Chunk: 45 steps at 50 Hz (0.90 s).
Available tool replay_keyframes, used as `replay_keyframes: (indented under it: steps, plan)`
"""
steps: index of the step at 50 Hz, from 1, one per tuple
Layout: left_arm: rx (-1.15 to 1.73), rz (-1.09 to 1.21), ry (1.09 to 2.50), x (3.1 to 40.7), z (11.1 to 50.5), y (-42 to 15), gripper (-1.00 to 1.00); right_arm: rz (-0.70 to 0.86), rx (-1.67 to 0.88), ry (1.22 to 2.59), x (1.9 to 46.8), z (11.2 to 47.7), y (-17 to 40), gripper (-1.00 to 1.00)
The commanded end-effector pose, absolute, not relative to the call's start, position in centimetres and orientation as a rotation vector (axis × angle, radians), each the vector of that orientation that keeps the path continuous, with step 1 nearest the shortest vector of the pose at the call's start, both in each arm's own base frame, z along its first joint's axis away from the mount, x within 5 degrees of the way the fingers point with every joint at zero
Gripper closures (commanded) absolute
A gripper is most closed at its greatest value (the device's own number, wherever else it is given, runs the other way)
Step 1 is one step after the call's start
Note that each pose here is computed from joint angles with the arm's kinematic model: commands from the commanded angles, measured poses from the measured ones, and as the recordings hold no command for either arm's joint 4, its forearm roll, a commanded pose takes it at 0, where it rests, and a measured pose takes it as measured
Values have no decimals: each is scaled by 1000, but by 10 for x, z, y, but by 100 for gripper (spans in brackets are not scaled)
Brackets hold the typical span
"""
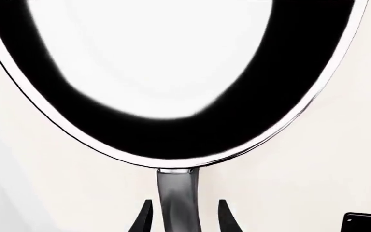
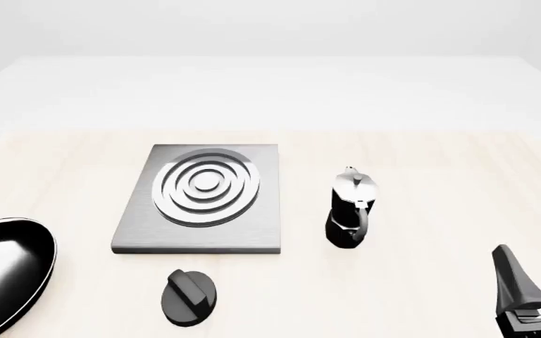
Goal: Turn on the stove and put the frying pan on it.
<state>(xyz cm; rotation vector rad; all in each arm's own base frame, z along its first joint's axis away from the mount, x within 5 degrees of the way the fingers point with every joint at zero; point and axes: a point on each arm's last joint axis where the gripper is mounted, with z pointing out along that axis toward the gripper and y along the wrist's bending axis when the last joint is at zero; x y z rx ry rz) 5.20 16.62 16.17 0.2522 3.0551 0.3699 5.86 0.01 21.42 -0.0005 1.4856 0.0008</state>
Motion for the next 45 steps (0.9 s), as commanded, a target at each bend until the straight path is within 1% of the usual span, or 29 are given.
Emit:
replay_keyframes:
  steps: [1, 5, 6, 7, 8, 9, 11, 29, 35, 45]
  plan:
    - [264, 354, 3069, 46, 148, 170, -100, 1, 0, 1486, 59, 214, 0, -100]
    - [298, 367, 3064, 46, 147, 166, -100, 1, -1, 1486, 59, 214, 0, -100]
    - [328, 410, 3027, 60, 153, 158, -100, 1, -1, 1486, 59, 214, 0, -100]
    - [337, 407, 3021, 63, 155, 154, -100, 1, -1, 1486, 59, 214, 0, -100]
    - [423, 428, 2998, 65, 155, 141, 100, 1, -1, 1486, 59, 214, 0, -100]
    - [414, 478, 2963, 72, 161, 139, 100, 1, 0, 1486, 59, 214, 0, -100]
    - [405, 463, 2983, 68, 158, 143, 100, 1, 0, 1486, 59, 214, 0, -100]
    - [439, 554, 2891, 81, 170, 127, 100, 1, 0, 1486, 59, 214, 0, -100]
    - [465, 612, 2827, 86, 178, 116, 100, 1, -1, 1485, 59, 214, 0, -100]
    - [563, 715, 2731, 83, 184, 100, 100, 1, -1, 1486, 59, 214, 0, -100]
